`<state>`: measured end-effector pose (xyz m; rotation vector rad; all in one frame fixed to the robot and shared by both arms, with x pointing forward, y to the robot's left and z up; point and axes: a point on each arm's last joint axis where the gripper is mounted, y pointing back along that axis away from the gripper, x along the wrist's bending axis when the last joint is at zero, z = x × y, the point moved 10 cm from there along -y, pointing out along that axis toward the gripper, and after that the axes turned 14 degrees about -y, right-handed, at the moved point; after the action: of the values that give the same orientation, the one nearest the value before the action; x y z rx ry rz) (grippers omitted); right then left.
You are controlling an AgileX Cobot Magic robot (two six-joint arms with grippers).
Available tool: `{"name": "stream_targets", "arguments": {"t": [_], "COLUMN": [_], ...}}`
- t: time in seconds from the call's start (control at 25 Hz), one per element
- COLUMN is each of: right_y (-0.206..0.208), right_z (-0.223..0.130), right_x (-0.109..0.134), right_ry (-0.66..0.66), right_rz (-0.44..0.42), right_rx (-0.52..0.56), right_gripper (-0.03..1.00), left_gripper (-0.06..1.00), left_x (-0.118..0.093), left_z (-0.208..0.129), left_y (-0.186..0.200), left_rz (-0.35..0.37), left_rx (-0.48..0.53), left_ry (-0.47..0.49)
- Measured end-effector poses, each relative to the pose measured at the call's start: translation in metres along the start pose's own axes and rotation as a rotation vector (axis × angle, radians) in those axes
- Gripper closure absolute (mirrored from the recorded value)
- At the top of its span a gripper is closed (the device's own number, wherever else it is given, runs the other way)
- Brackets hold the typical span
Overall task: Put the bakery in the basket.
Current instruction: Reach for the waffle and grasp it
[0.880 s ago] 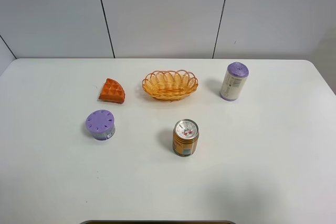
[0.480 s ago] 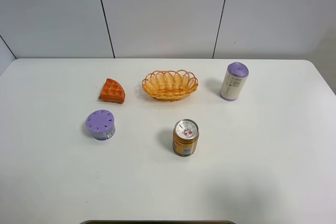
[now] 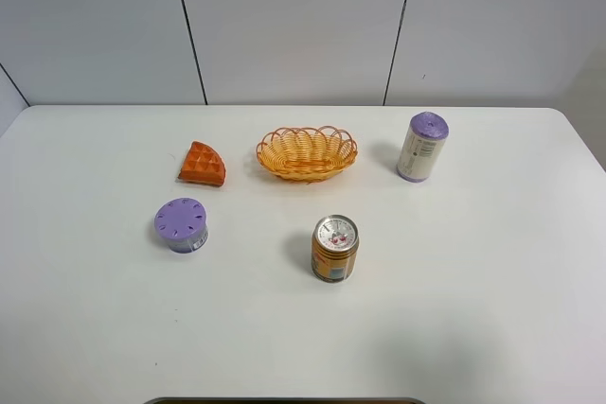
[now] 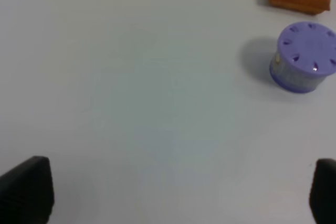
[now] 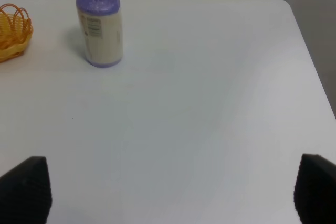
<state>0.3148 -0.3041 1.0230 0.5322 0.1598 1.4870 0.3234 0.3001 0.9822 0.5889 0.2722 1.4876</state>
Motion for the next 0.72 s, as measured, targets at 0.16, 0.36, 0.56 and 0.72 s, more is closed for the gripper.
{"name": "stream_targets", "arguments": {"t": [0.16, 0.36, 0.56, 0.72], "right_y": [0.0, 0.0, 0.0, 0.0], "right_z": [0.0, 0.0, 0.0, 0.0], "right_x": [0.0, 0.0, 0.0, 0.0], "right_ry": [0.0, 0.0, 0.0, 0.0], "right_rz": [0.0, 0.0, 0.0, 0.0], "right_rx": [0.0, 0.0, 0.0, 0.0], "right_gripper": [0.05, 0.05, 0.05, 0.05], "left_gripper": [-0.05, -0.05, -0.05, -0.05], "left_x": [0.004, 0.012, 0.021, 0.026], "left_z": [0.017, 0.052, 0.092, 0.12], "left_y": [0.006, 0.003, -0.015, -0.044], "left_rz": [-0.004, -0.03, -0.062, -0.108], "left_rx": [0.006, 0.084, 0.172, 0.25], "left_ry": [-0.032, -0.092, -0.111, -0.116]}}
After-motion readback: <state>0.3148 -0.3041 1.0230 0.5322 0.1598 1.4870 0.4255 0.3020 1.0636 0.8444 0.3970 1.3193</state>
